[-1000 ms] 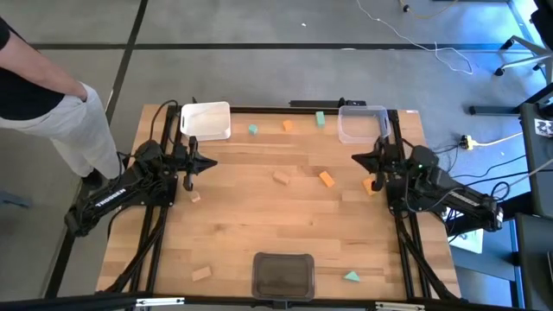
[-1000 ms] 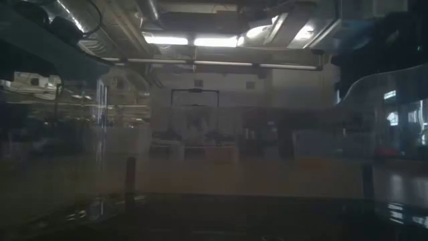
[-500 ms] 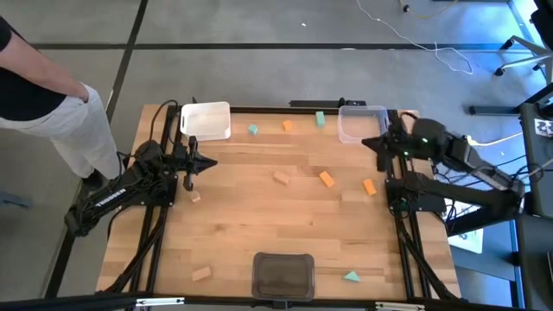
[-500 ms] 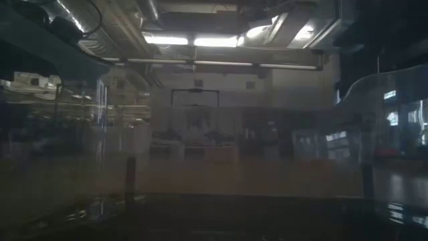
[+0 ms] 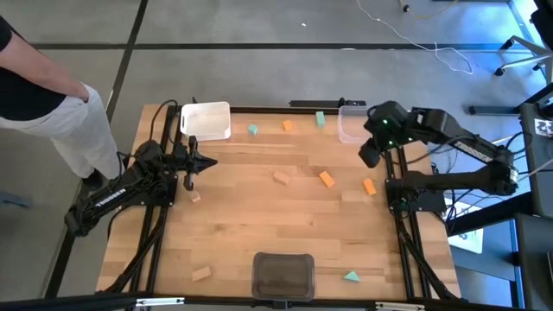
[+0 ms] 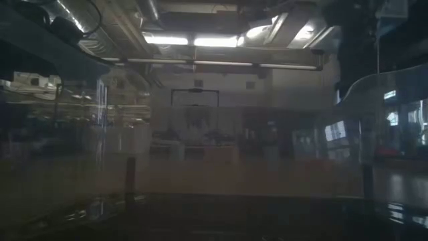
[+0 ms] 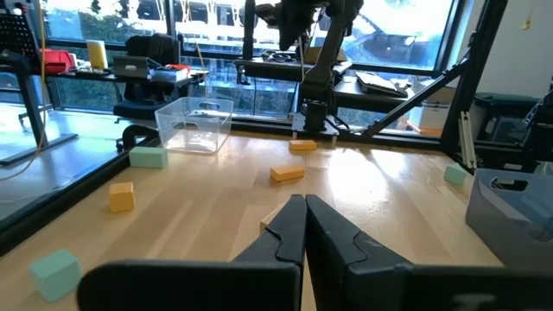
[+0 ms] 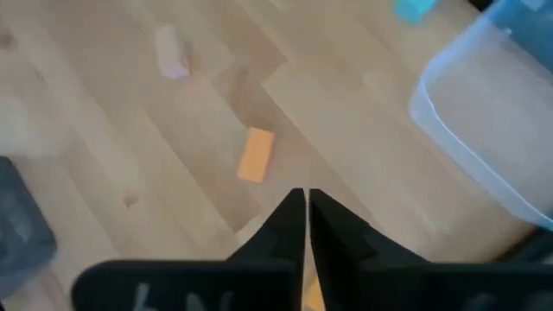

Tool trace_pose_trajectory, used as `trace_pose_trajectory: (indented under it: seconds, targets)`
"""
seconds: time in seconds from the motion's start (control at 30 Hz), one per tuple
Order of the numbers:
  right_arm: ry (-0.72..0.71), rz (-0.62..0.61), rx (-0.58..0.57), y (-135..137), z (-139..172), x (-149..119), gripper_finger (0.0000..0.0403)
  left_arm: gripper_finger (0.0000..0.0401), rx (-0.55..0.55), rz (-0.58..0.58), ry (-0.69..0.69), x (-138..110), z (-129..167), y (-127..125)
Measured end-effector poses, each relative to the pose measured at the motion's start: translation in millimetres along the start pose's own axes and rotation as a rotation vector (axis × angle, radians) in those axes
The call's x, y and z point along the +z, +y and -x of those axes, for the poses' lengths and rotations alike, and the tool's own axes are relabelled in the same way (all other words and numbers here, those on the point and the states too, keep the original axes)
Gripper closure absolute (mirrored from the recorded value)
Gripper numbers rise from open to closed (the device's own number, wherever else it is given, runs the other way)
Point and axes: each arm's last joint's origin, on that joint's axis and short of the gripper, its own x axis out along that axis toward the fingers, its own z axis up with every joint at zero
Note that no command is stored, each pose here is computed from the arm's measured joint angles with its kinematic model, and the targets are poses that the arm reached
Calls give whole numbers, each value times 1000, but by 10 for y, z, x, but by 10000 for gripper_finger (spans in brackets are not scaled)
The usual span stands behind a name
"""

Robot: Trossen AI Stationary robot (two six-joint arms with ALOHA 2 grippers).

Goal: Sort & place blocks by color
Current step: Put the bottom left yellow block into the transparent bin

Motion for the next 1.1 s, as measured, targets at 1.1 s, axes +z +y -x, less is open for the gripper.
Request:
trace_pose_trajectory:
  seconds: [1.1]
  targets:
    - [539, -136, -19, 400, -1264, 549, 254, 401, -1, 0, 0, 0, 0, 0]
